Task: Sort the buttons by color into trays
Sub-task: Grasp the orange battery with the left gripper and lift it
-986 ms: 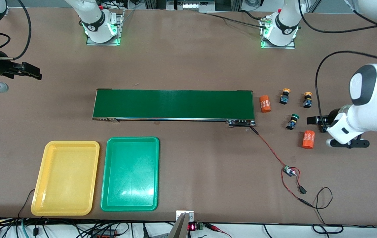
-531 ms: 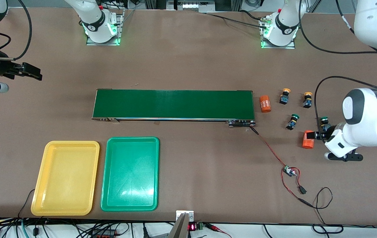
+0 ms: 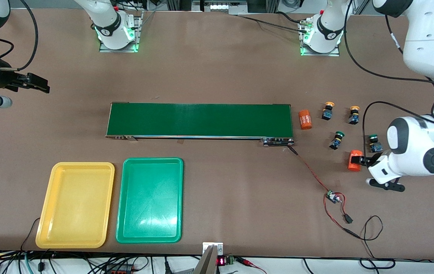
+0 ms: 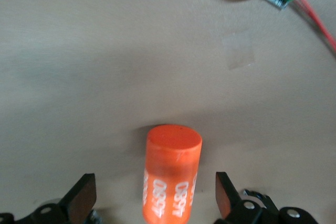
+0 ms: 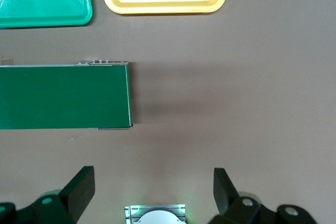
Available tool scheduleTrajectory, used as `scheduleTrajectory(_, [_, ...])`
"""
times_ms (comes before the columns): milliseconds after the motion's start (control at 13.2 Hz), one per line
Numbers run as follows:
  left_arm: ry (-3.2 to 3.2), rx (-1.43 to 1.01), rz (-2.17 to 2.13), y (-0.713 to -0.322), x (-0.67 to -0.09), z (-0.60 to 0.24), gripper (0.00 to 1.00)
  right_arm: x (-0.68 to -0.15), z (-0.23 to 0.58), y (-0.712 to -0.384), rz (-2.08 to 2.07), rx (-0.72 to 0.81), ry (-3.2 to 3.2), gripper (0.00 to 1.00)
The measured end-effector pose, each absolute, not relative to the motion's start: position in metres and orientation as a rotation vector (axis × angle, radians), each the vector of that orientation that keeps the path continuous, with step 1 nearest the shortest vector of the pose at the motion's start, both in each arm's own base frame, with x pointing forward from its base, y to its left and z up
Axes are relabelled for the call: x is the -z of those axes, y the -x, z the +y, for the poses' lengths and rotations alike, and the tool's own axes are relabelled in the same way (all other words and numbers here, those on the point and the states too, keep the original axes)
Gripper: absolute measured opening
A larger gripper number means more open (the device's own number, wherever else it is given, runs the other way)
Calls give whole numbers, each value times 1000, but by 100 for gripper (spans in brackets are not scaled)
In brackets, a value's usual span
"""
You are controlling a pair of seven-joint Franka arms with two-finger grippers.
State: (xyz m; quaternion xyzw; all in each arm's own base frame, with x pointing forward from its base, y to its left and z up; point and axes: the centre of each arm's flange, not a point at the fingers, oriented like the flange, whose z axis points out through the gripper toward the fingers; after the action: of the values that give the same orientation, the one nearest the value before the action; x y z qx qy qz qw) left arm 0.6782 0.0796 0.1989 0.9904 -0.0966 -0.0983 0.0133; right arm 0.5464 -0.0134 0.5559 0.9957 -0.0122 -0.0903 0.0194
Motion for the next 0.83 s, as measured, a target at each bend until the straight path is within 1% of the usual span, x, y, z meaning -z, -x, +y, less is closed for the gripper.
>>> scheduleTrajectory(76, [-3079,313,-319,-676,-188,79,100,-555,-13,-547,-38,280,-3090,100])
scheduleTrajectory(152, [-3076,314,-335,-674,-179,78,90,-556,-13,-547,-37,278,-3090,100])
scheduleTrajectory(379, [-3069,324,-350,-669,-172,77,54,-556,-13,-547,-35,277,-3090,100])
scheduleTrajectory(455, [-3068,320,-356,-669,-173,77,50,-556,-13,-547,-35,277,-3090,100])
scheduleTrajectory(607, [-3056,300,-387,-670,-184,66,50,-556,-12,-547,-35,276,-3090,100])
scheduleTrajectory(682, [-3040,288,-422,-670,-198,50,50,-555,-12,-547,-35,276,-3090,100])
scheduleTrajectory(834, [-2982,316,-533,-665,-244,0,50,-555,-12,-547,-34,276,-3090,100])
